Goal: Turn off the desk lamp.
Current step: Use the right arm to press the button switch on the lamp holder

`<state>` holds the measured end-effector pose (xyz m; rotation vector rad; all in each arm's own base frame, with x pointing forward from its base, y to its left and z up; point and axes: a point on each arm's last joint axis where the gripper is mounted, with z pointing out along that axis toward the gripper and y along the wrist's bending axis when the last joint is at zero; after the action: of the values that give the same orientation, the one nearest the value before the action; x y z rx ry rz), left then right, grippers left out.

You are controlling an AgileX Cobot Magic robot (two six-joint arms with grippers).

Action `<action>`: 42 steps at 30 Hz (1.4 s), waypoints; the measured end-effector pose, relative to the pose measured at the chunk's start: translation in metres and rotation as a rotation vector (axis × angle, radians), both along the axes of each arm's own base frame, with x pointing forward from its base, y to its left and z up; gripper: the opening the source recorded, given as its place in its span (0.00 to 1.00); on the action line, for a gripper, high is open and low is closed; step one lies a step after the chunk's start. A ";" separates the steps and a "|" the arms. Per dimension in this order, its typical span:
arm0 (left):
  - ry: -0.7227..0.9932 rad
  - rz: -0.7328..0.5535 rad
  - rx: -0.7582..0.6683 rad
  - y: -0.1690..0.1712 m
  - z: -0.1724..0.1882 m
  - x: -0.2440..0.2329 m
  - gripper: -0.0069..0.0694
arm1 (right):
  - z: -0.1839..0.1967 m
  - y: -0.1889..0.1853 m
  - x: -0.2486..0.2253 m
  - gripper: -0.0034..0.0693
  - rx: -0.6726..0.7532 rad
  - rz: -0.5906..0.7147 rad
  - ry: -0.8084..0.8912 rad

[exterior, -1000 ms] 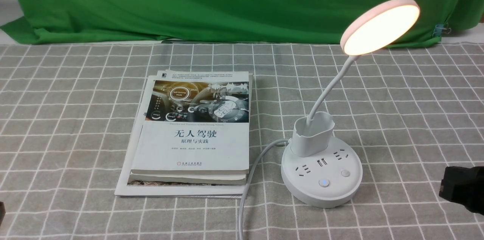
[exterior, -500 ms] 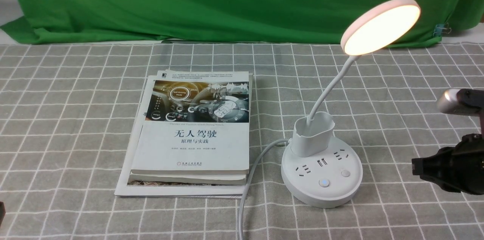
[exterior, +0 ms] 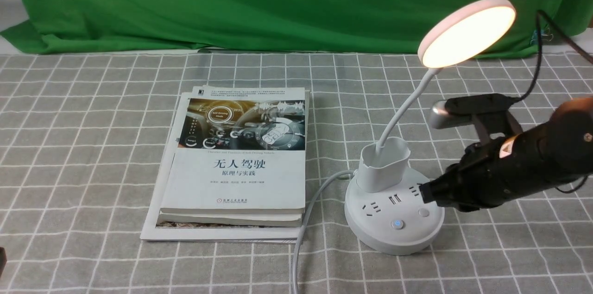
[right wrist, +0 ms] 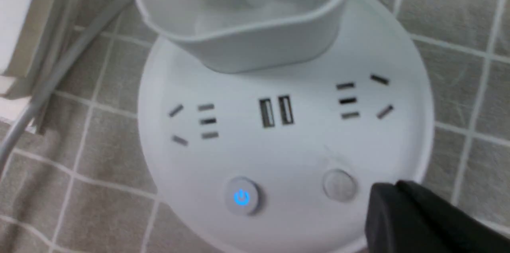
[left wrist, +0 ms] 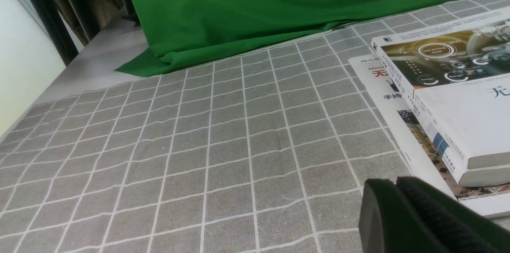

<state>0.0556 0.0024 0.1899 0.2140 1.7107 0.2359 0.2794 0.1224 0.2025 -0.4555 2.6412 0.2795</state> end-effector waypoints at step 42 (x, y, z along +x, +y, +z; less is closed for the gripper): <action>0.000 0.000 -0.003 0.000 0.000 0.000 0.11 | -0.023 0.011 0.008 0.13 -0.022 0.012 0.092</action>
<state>0.0556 0.0024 0.1899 0.2119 1.7109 0.2331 0.2873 0.1336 0.1795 -0.4771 2.7342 0.2821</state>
